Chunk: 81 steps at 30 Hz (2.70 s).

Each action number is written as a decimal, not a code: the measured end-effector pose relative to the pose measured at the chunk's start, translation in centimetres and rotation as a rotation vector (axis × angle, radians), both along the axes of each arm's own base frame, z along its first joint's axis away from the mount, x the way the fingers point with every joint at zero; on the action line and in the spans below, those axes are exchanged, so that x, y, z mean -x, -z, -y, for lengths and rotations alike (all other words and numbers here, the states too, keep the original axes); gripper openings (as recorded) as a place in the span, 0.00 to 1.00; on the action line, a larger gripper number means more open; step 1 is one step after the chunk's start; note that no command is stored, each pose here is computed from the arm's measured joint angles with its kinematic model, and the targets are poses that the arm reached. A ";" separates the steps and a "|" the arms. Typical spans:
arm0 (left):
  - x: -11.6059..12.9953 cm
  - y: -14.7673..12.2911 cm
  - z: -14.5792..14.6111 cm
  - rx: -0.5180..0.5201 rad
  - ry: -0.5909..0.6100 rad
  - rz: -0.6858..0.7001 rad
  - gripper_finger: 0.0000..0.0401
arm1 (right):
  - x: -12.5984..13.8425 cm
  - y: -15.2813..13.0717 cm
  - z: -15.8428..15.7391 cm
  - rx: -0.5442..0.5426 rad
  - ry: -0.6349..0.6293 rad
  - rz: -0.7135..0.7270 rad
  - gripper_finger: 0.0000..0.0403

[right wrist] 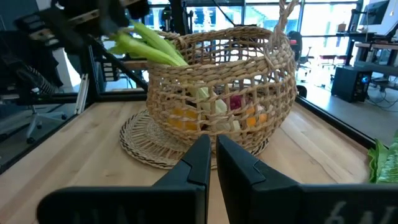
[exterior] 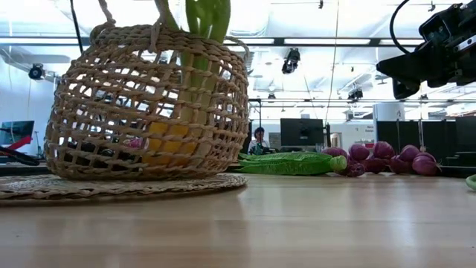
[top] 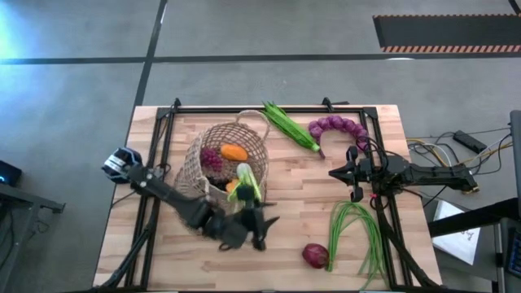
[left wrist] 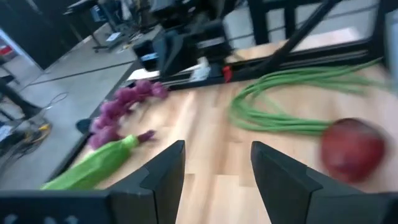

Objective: Build produce basket
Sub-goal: Adjust the basket, then put the green beans into the basket

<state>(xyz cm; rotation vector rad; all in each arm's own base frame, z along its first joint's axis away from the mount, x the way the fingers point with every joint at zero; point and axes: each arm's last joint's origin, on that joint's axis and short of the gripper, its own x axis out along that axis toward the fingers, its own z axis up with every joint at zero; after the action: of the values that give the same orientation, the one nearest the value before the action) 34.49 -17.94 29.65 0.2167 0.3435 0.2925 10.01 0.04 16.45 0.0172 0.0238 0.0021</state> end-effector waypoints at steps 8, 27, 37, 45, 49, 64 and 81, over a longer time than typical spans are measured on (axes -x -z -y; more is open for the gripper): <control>4.3 -0.2 5.1 0.121 0.107 0.019 0.42 | 0.0 0.0 0.0 0.029 0.000 0.001 0.04; 8.3 9.2 3.4 0.150 -0.155 -0.015 0.42 | 0.0 -0.3 0.0 -0.185 0.003 0.034 0.04; 6.9 6.6 4.4 0.044 -0.054 0.066 0.42 | -0.1 -1.8 -0.2 -0.390 -0.074 0.166 0.04; 6.6 4.0 4.7 -0.027 -0.001 0.139 0.42 | -1.7 -2.6 -1.8 -0.379 -0.114 -0.083 0.04; 6.8 3.6 4.6 -0.021 0.001 0.146 0.42 | -3.8 -4.2 -3.0 -0.336 -0.095 -0.299 0.04; 8.5 6.2 5.3 0.025 0.028 0.114 0.42 | -8.7 -8.4 -6.8 -0.269 0.099 -1.061 0.16; 9.3 8.8 4.4 0.078 -0.002 0.095 0.42 | -7.8 -3.1 -9.4 -0.316 0.252 -1.695 0.67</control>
<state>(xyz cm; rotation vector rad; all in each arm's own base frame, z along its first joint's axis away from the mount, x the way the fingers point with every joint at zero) 25.14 -22.33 20.82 0.1251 0.2611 0.2897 17.82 9.46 19.52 0.3347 1.7164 -0.2627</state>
